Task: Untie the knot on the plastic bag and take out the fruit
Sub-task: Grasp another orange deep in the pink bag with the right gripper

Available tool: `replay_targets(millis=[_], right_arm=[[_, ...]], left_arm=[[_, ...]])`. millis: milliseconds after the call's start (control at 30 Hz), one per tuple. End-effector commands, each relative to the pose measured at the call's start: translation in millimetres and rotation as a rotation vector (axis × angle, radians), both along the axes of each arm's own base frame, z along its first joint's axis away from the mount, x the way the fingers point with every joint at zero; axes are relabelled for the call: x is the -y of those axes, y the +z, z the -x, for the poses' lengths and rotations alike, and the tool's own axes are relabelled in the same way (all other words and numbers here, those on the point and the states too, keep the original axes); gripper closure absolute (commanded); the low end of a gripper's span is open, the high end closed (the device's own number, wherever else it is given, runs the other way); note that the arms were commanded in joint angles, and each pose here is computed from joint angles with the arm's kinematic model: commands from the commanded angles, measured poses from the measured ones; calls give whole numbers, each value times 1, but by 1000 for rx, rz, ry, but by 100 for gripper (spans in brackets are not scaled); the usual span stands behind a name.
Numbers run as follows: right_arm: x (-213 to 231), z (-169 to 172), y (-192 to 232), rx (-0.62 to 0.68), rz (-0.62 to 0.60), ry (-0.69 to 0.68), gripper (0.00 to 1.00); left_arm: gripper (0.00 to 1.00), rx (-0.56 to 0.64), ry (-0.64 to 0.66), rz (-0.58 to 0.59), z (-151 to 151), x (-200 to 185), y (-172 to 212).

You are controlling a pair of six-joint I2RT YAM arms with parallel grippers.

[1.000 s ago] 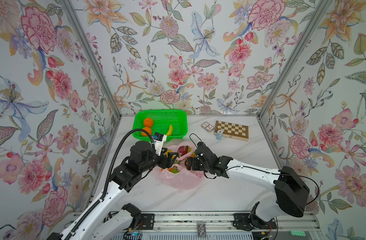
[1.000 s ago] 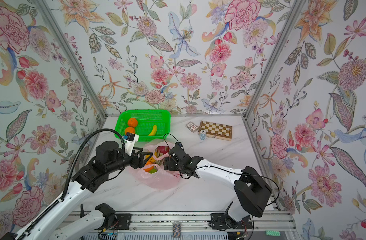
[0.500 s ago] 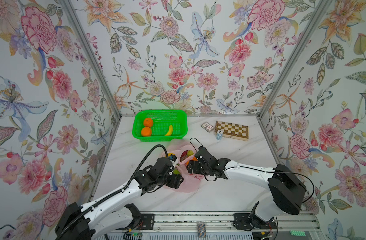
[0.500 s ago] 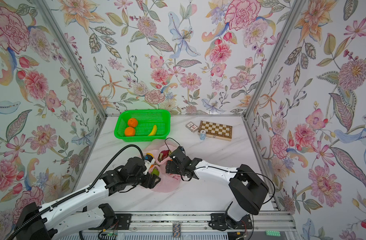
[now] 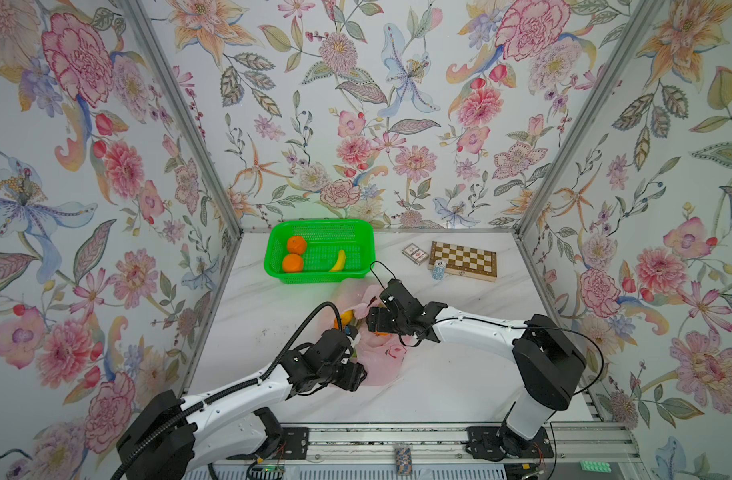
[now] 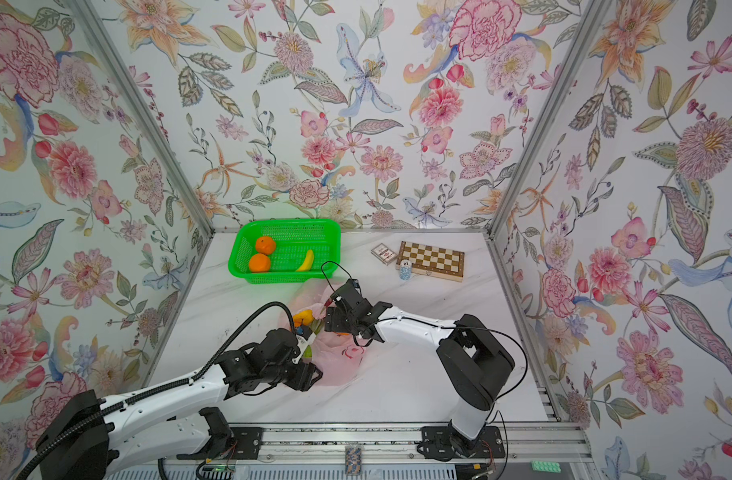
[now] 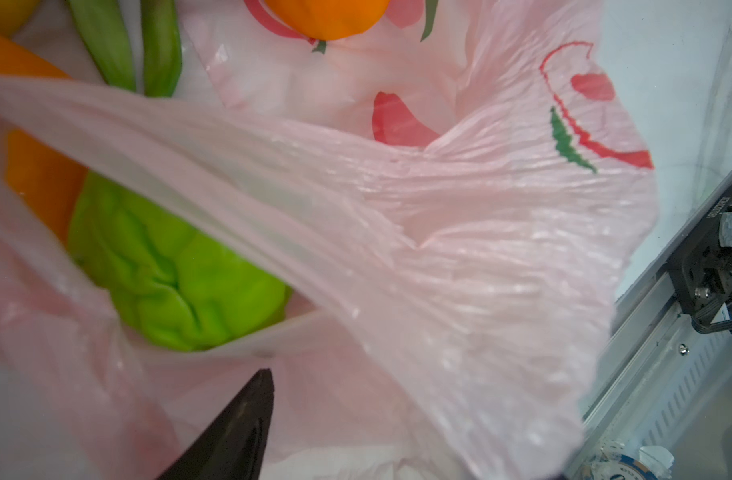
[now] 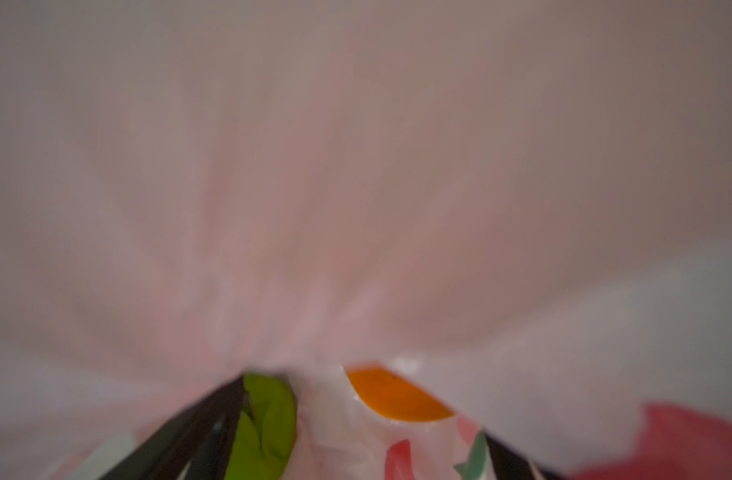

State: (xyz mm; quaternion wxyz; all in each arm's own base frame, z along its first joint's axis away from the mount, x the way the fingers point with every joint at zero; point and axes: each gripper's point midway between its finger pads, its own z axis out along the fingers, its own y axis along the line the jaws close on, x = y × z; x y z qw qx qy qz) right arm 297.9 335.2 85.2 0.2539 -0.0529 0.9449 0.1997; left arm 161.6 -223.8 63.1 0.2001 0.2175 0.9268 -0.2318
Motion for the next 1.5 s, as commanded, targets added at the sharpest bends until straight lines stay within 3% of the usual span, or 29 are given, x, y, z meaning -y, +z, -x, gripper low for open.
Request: replay_targets(millis=[0,133,300,500,733,933,1100,1300,1467], right_arm=[[11,-8,-5,88,197,68,9],[20,-16,-12,133,328,121,4],[15,-17,-23,123,389,237,1],[1,-13,-44,56,373,313,16],[5,-17,-47,39,362,290,37],[5,-14,-33,44,284,268,43],[2,-5,-23,13,150,252,45],[-2,4,-11,-20,29,238,45],[-4,12,3,-33,-66,235,45]], left_arm=[[30,0,-4,14,2,3,-2],[30,8,-2,19,1,4,-1],[30,23,5,17,-1,3,0],[30,24,11,19,-3,4,0],[24,76,22,20,-11,3,14],[9,180,26,10,-24,-1,49],[6,271,-8,60,-32,6,96],[8,350,-19,109,-47,12,142],[19,366,31,105,-71,5,142]])
